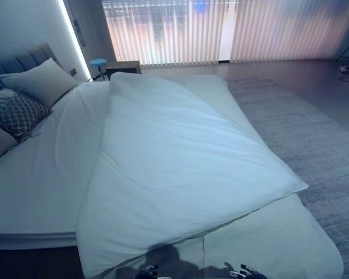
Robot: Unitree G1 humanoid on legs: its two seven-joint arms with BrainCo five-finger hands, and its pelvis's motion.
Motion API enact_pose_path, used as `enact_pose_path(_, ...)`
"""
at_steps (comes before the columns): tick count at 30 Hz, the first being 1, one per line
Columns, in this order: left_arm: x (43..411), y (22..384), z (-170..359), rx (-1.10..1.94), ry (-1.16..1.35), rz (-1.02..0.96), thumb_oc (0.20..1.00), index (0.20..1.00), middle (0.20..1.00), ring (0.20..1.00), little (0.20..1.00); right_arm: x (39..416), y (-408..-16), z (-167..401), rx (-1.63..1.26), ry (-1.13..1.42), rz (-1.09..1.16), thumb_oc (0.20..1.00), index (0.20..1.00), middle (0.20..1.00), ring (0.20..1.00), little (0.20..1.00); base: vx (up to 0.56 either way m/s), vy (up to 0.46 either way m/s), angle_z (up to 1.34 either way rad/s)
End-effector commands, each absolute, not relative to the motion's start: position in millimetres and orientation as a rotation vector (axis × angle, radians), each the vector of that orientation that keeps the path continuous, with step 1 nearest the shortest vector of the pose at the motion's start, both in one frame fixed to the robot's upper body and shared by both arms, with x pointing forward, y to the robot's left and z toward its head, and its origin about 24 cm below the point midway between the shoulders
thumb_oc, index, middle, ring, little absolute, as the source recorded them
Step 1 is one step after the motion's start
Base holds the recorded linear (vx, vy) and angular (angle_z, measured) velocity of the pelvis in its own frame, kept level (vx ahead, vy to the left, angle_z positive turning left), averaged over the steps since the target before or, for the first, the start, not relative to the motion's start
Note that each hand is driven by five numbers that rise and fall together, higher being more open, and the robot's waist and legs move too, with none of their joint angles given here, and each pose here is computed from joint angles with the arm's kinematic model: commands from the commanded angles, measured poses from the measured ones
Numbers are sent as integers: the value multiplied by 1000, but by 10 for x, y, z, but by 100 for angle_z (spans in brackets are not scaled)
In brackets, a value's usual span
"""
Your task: Make the bed
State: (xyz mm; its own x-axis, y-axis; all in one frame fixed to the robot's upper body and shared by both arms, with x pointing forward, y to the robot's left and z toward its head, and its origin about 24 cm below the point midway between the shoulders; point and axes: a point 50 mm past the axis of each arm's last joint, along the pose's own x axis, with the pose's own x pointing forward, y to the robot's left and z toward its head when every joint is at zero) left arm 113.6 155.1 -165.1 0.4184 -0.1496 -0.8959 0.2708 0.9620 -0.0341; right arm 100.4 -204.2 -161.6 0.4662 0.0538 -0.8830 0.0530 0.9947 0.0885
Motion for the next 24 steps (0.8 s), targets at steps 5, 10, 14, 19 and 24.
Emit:
enact_pose_path(5, 1402, 1460, -1573, -16, 1036, -204, 1000, 1000, 1000, 1000, 1000, 1117, -1932, -1600, 122, 1040, 15, 1000, 1000, 1000, 1000, 1000, -19, -3, -1)
enact_pose_path(10, 1593, 1453, -1504, -86, 980, -116, 1000, 1000, 1000, 1000, 1000, 1279, -2004, -1534, 116, 957, -94, 1000, 1000, 1000, 1000, 1000, -116, -13, -11)
enact_pose_path(14, 1962, 1362, -1333, -216, 865, -21, 1000, 1000, 1000, 1000, 1000, 1554, -1986, -1423, 131, 857, -142, 1000, 1000, 1000, 1000, 1000, -199, -8, -26)
enact_pose_path(19, 2390, 1225, -1074, -386, 732, 59, 1000, 1000, 1000, 1000, 1000, 1838, -1952, -1282, 145, 755, -147, 1000, 1000, 1000, 1000, 1000, -190, -33, 2)
enact_pose_path(24, 2653, 1207, -891, -501, 671, 150, 1000, 1000, 1000, 1000, 1000, 1959, -1898, -1198, 165, 701, -96, 1000, 1000, 1000, 1000, 1000, -108, -43, 31)
